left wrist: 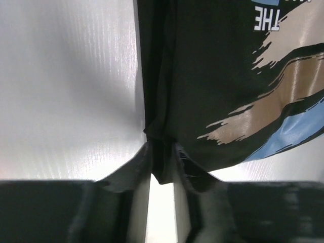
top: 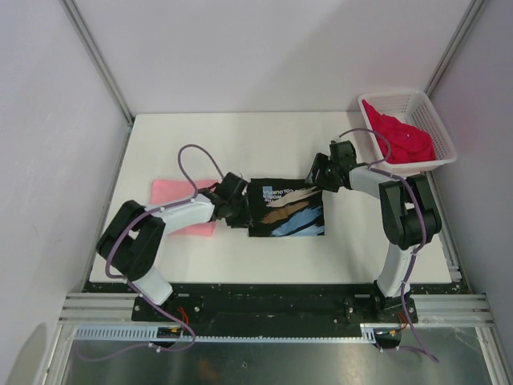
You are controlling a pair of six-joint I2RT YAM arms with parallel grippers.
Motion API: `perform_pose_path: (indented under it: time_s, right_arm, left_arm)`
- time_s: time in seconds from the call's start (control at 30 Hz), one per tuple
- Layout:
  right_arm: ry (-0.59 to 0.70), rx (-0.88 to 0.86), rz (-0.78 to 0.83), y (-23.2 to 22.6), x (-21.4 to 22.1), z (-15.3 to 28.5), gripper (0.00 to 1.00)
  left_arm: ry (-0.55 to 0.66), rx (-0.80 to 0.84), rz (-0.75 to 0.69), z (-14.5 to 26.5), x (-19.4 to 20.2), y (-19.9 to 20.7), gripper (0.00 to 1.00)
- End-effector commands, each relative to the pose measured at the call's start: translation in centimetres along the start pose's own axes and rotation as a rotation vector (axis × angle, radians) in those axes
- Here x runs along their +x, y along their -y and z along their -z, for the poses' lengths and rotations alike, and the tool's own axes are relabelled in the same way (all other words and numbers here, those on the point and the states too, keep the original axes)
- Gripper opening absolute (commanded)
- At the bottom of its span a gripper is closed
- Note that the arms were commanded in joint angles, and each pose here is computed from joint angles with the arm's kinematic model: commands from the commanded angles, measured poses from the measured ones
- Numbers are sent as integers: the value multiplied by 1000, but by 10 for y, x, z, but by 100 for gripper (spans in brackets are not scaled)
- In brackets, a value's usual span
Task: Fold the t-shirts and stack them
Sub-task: Put the neatly folded tshirt into the corner of the board with both arms
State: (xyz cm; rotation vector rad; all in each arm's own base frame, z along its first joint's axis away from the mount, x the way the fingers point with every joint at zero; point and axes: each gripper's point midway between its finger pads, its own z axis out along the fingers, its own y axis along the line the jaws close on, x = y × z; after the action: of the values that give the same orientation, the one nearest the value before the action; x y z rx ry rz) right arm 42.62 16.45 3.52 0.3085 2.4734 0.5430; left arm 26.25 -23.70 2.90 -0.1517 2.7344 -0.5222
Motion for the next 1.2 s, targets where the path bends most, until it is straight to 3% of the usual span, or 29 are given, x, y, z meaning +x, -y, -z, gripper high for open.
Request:
perform_pose_path:
  time_s: [0.0, 0.07, 0.17, 0.43, 0.73, 1.17]
  right_arm:
    - [-49, 27, 23, 6, 15, -9, 66]
    - [-55, 28, 29, 5, 18, -10, 66]
    - [-62, 24, 38, 4, 20, -11, 67]
    - [-79, -2, 67, -1, 26, -10, 69]
    - [-61, -165, 74, -20, 33, -4, 72]
    - [-100, -174, 85, -19, 64, -12, 69]
  left_arm:
    - [45, 39, -1, 1, -11, 15, 17]
    - [50, 25, 3, 2, -8, 9, 4]
    - [60, -1, 7, 4, -4, 0, 1]
    - [32, -66, 36, 1, 10, -31, 0]
    - [30, -91, 33, -1, 5, -45, 0]
    - [28, -112, 26, 2, -5, -59, 0]
